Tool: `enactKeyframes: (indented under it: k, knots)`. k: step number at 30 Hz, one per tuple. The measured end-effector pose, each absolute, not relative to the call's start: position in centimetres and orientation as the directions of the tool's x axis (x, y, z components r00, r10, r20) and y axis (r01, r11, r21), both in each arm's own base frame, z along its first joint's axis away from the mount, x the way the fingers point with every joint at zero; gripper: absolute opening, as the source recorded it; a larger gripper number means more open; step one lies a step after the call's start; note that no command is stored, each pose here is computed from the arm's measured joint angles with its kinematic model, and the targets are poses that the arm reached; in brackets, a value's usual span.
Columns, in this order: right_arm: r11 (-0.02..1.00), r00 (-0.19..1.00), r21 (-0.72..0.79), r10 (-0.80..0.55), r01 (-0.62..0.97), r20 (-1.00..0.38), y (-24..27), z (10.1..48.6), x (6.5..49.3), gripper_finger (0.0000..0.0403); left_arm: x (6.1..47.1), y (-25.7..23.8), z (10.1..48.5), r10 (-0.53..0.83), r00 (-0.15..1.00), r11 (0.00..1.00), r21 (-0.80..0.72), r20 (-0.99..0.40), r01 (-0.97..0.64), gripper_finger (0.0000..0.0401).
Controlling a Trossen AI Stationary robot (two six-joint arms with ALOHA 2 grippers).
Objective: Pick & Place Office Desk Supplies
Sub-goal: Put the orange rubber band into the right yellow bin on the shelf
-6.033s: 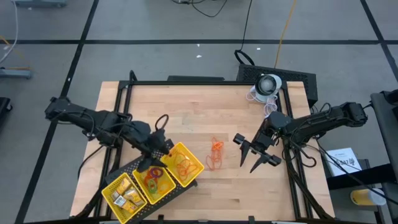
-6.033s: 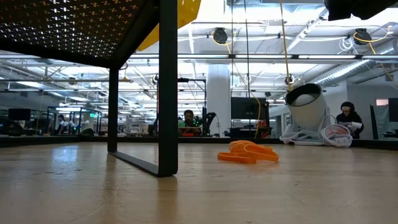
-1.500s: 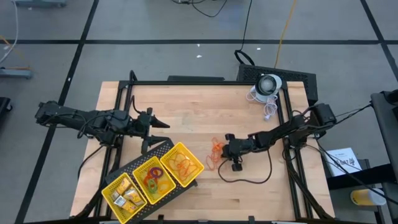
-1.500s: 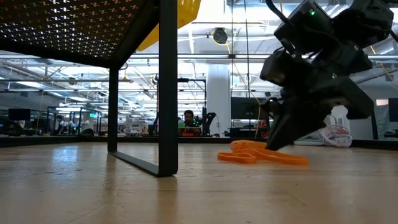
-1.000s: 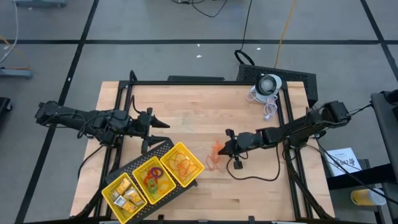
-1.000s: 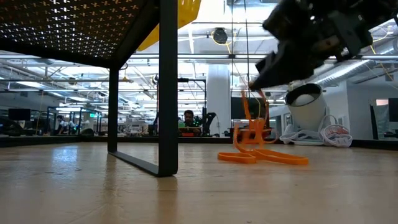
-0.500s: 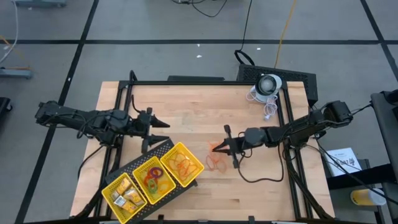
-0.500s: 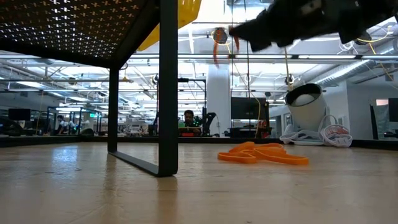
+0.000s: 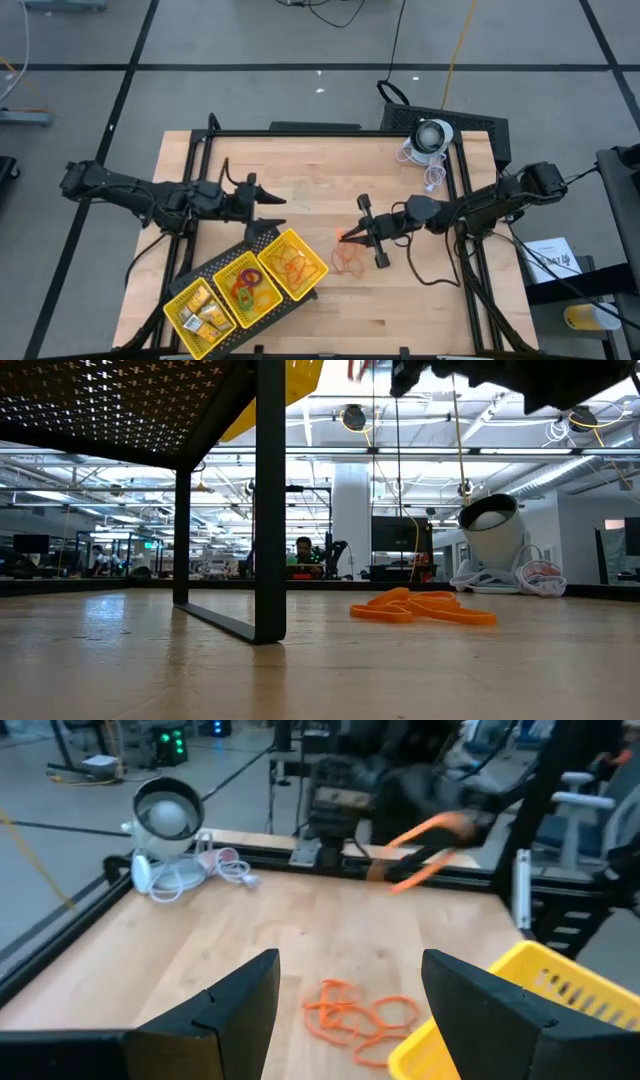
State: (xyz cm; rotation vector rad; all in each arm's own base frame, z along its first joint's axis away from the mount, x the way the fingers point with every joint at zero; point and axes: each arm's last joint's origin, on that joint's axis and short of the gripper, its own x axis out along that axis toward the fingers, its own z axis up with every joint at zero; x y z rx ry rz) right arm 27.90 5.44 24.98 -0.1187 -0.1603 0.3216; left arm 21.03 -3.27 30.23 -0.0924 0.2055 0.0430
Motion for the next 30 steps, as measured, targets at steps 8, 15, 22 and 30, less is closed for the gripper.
enactKeyframes:
  k: [8, 15, 22, 30]
  knots:
    - [0.912, 0.906, -0.134, 0.404, -0.388, 0.125, 5.9, 27.2, 29.0, 0.0, 21.3, -3.4, 31.0, -0.014, 0.992, 0.994, -0.107, -0.124, 0.001, 0.0255]
    - [0.919, 0.917, -0.199, 0.37, -0.34, 0.146, 5.0, 28.8, 29.7, 0.0, 23.4, -4.2, 31.3, -0.127, 0.992, 0.988, -0.08, 0.023, 0.129, 0.0255]
    - [0.932, 0.926, -0.191, 0.339, -0.307, 0.167, 4.0, 29.2, 29.9, 0.0, 26.4, -4.7, 29.9, -0.147, 0.985, 0.989, -0.011, 0.093, 0.149, 0.0255]
    - [0.934, 0.911, -0.221, 0.331, -0.279, 0.247, 3.9, 29.9, 29.9, 0.0, 28.5, -4.8, 28.6, -0.087, 0.982, 0.99, 0.12, 0.169, 0.067, 0.0255]
